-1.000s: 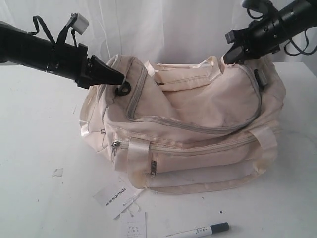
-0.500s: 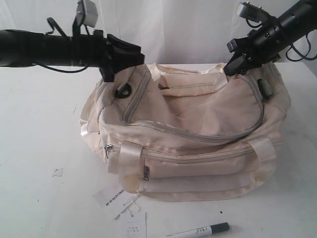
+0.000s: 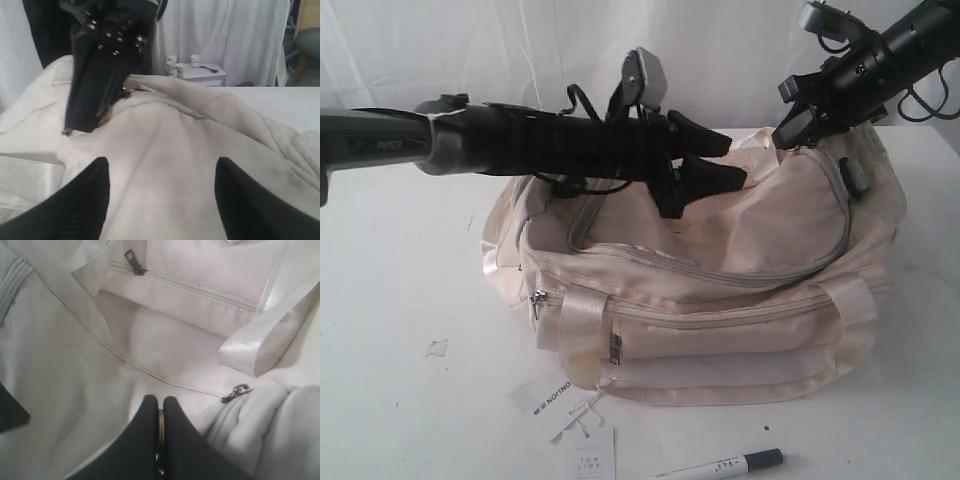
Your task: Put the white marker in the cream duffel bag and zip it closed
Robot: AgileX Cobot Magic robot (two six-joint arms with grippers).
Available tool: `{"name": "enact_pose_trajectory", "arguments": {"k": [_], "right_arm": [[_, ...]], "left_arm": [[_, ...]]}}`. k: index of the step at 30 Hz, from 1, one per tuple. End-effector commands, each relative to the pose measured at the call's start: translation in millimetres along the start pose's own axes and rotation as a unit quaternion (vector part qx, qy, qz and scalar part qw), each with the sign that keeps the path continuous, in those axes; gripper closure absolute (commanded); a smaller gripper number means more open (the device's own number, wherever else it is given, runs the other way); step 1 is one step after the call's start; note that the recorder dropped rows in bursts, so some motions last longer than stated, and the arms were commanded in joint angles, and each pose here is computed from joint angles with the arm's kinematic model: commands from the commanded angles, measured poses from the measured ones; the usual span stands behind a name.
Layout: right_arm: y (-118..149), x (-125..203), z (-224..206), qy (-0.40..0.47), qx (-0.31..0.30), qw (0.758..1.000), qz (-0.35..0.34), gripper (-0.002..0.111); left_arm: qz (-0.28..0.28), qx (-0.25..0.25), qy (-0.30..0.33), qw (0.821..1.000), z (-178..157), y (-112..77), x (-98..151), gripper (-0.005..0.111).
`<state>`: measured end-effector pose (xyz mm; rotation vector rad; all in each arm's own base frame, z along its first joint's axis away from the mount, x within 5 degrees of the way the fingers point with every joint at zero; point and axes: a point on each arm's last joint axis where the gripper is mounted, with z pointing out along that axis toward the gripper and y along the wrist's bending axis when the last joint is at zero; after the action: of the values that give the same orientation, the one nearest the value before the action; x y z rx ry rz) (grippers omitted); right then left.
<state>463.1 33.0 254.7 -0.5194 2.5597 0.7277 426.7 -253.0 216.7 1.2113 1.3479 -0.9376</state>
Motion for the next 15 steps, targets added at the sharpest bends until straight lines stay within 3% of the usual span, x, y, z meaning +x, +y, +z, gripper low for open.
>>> {"name": "enact_pose_trajectory", "arguments": {"k": [1,4,9,15], "right_arm": [[1,0,-8,-0.008,0.000,1.000,0.006,0.108],[1,0,-8,-0.008,0.000,1.000,0.006,0.108],[4,1,-8,-0.001,-0.013,1.000,0.008,0.108],[6,-1,-8,-0.011,-0.026,1.000,0.014,0.108]], "left_arm": [[0.021,0.016,0.002,1.000,23,-15.5,4,0.042],[0.021,0.030,0.005,0.999,36,-26.8,6,0.042],[0.029,-0.038,0.066,0.997,55,-29.5,16,0.042],[0.051,-0.045,0.082,0.994,71,-35.6,20,0.042]]}}
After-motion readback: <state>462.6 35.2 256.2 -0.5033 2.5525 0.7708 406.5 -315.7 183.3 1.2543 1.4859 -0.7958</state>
